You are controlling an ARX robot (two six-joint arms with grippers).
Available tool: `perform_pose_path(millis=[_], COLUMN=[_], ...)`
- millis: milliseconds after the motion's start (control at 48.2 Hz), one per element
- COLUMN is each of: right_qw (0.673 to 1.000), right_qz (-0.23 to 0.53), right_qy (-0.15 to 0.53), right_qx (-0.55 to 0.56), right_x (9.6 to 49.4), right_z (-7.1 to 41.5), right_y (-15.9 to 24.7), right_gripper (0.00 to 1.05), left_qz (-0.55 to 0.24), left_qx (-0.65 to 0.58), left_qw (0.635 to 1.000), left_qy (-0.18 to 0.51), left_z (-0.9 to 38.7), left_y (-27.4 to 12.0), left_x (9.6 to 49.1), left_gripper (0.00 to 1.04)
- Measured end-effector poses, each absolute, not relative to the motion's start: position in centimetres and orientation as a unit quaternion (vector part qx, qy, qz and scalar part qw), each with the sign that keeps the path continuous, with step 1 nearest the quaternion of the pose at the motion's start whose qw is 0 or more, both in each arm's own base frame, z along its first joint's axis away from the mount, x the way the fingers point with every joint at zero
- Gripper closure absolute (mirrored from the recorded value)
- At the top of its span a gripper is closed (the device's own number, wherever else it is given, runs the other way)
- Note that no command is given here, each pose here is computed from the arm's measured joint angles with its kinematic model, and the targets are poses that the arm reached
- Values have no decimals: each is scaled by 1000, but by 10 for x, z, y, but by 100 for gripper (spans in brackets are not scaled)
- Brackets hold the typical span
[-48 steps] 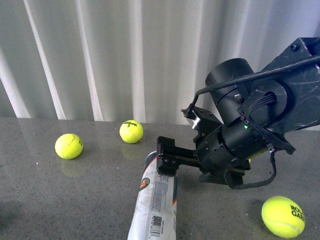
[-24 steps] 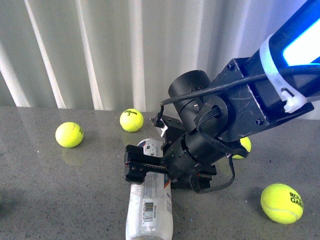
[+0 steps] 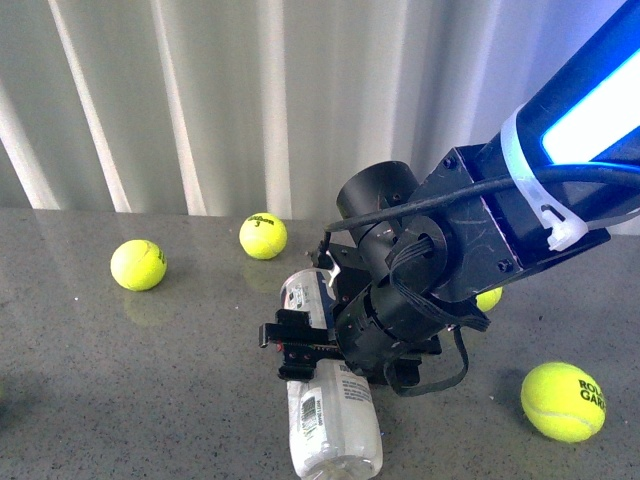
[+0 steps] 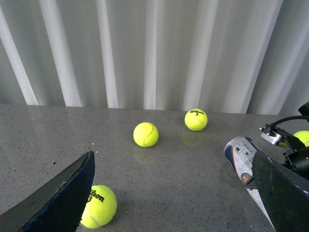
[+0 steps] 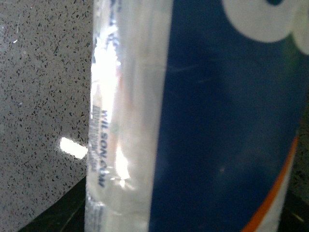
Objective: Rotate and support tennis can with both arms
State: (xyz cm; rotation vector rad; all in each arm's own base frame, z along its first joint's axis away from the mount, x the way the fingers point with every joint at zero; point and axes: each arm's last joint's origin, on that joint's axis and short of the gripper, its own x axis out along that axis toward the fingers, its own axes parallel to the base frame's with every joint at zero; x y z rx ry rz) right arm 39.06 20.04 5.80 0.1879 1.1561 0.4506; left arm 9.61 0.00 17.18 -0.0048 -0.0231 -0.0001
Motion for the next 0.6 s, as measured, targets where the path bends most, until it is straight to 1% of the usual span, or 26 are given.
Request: perform_pose_path(millis=[125, 249, 415, 519, 602], right_qw=[812, 818, 840, 856, 858], right_qz=[208, 215, 222, 252, 283], right_qy=[539, 529, 495, 442, 393], right_qx=[82, 67, 0, -91, -172], right_x=[391, 389, 381, 374, 367], right_z=[58, 63, 77, 98, 110], right_y=[199, 197, 194, 194, 193], right_gripper=[47, 62, 62, 62, 62], left_qz=[0, 0, 0, 0, 0], left_qx=[-2, -2, -2, -2, -2], left_qw=[1000, 1000, 1000, 1000, 1000], left_qy=[-12, -12, -12, -12, -12], left_z=[172, 172, 172, 172, 172], left_y=[0, 0, 0, 0, 0], left_x=[96, 96, 96, 96, 96], left_gripper=[7, 7, 7, 7, 7])
